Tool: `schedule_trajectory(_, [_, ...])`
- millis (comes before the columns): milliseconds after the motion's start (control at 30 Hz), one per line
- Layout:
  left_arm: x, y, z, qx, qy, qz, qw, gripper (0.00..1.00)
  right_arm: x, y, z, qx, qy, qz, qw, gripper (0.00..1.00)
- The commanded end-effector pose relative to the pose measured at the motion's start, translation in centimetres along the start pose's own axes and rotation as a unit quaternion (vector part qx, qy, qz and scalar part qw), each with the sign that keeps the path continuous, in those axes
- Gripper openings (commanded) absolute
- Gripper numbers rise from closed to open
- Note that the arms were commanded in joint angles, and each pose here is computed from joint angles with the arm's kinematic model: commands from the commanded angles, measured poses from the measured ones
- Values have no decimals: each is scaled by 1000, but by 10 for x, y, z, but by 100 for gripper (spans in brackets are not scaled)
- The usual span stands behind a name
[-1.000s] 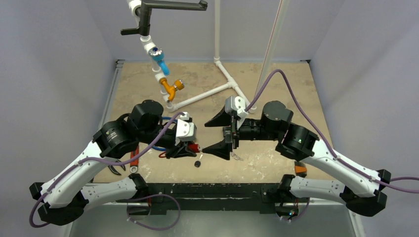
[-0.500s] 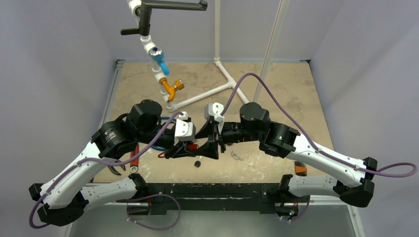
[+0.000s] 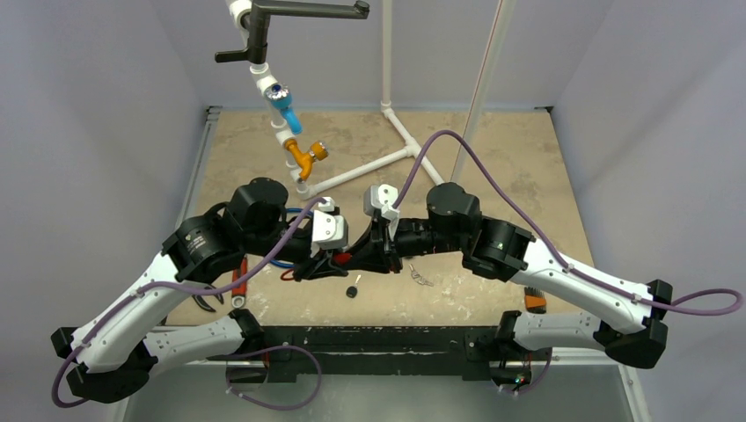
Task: Unlock with the key
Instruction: Unlock the lock.
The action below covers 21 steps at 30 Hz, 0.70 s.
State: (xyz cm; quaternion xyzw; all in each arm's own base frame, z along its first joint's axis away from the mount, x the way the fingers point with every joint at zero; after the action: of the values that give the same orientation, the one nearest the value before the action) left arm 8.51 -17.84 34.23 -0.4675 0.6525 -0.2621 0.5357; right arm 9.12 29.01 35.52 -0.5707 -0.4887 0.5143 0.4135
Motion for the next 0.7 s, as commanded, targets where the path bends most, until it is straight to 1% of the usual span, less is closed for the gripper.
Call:
schedule_trajectory(0, [-2,-19,7,25,-35,-45,998,33,-1,-14,2,-12,-7,-15,1000,0])
schedule_trajectory(33, [-3,-18,9,24,-46,-43,998,51,-1,-13,2,-11,-7,-13,1000,0])
schedule_trajectory(67, [-4,-19,12,23,-62,-45,997,70,-2,-13,2,-11,-4,-13,1000,0])
schedule_trajectory(100, [-7,-20,15,25,-77,-47,996,80,-3,-12,2,-9,0,-10,1000,0])
schedule_trajectory(133, [-10,-21,16,34,-88,-48,994,83,-6,-13,2,-6,5,-9,1000,0])
schedule_trajectory(167, [-15,-20,16,43,-98,-43,993,85,-8,-14,3,-3,8,-7,1000,0])
schedule_trajectory(233, [-26,-18,15,56,-112,-41,991,86,-15,-16,5,-3,10,-11,1000,0])
schedule_trajectory(333, [-39,-15,6,66,-111,-38,991,85,-22,-19,7,-2,17,-22,1000,0])
schedule_trajectory(367, [-42,-15,4,68,-109,-37,991,85,-23,-19,7,-3,20,-22,1000,0])
schedule_trajectory(400, [-45,-14,1,72,-107,-38,991,82,-24,-20,7,-3,22,-25,999,0])
schedule_trajectory(467, [-50,-15,-3,83,-103,-47,990,73,-24,-21,6,-2,24,-29,999,0])
schedule_trajectory(533, [-53,-15,-5,87,-103,-52,990,59,-22,-21,7,2,23,-34,999,0])
schedule_trajectory(567, [-53,-14,-6,88,-101,-53,990,50,-22,-21,7,3,21,-36,999,0])
schedule_trajectory(600, [-53,-15,-6,88,-100,-56,989,45,-21,-21,8,4,20,-39,999,0])
schedule_trajectory(667, [-52,-16,-7,85,-97,-63,990,44,-19,-20,8,8,18,-42,999,0])
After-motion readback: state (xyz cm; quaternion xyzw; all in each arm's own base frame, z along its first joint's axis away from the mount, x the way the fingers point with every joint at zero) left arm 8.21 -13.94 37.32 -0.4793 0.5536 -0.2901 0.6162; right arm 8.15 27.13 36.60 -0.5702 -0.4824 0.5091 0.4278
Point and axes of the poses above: each gripper's point midway between its finger pads, its own x axis out along the fingers, its own z axis along the line the jaws close on, y = z × x, the point moved 7 cm from there along -x, back along the fingers, and after that the axes turned 15 degrees about -x, right-handed, at the moved point
